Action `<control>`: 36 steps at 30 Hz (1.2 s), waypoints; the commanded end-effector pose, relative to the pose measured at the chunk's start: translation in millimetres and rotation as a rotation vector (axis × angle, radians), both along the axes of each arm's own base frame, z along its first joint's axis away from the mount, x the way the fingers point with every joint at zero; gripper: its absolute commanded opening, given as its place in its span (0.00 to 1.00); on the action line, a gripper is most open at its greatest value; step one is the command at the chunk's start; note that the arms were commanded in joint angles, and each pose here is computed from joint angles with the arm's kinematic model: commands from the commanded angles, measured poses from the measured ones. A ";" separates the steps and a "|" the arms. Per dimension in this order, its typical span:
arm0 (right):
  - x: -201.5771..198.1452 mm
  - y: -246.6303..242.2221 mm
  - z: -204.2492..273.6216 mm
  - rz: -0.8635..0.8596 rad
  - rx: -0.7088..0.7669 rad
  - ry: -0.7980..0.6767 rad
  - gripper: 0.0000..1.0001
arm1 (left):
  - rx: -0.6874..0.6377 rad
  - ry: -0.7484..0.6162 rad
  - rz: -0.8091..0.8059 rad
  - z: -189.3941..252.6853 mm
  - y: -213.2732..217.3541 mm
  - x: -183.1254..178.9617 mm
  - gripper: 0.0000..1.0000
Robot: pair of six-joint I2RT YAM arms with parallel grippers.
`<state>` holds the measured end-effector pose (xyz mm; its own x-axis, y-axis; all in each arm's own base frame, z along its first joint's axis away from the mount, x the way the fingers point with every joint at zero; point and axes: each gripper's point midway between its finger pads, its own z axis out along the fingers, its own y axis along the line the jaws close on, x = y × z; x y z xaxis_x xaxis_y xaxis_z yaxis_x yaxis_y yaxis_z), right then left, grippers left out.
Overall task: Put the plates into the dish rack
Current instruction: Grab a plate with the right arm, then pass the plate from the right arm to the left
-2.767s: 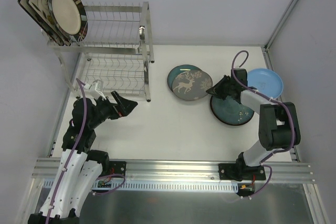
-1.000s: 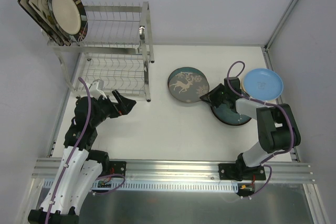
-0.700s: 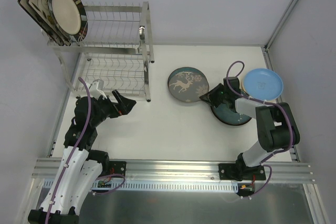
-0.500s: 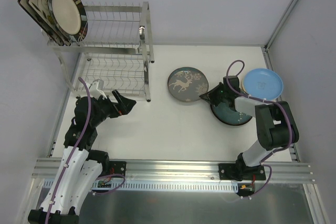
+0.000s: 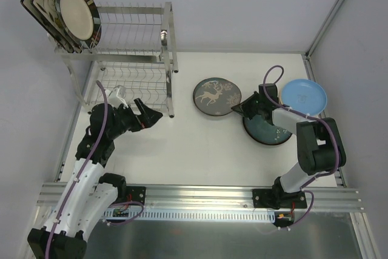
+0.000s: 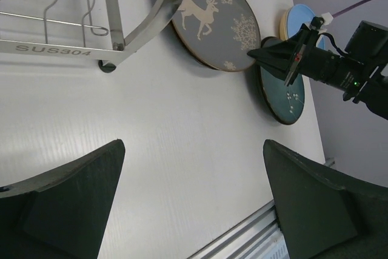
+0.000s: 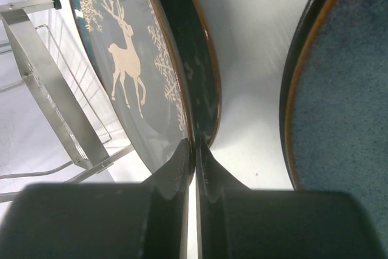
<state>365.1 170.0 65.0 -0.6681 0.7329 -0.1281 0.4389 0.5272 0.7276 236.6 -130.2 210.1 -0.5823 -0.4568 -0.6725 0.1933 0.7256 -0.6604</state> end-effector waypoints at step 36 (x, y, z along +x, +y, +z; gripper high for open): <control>-6.2 1.7 108.3 0.068 0.151 -0.187 0.01 | -0.046 0.411 0.033 -55.9 -198.6 68.3 0.95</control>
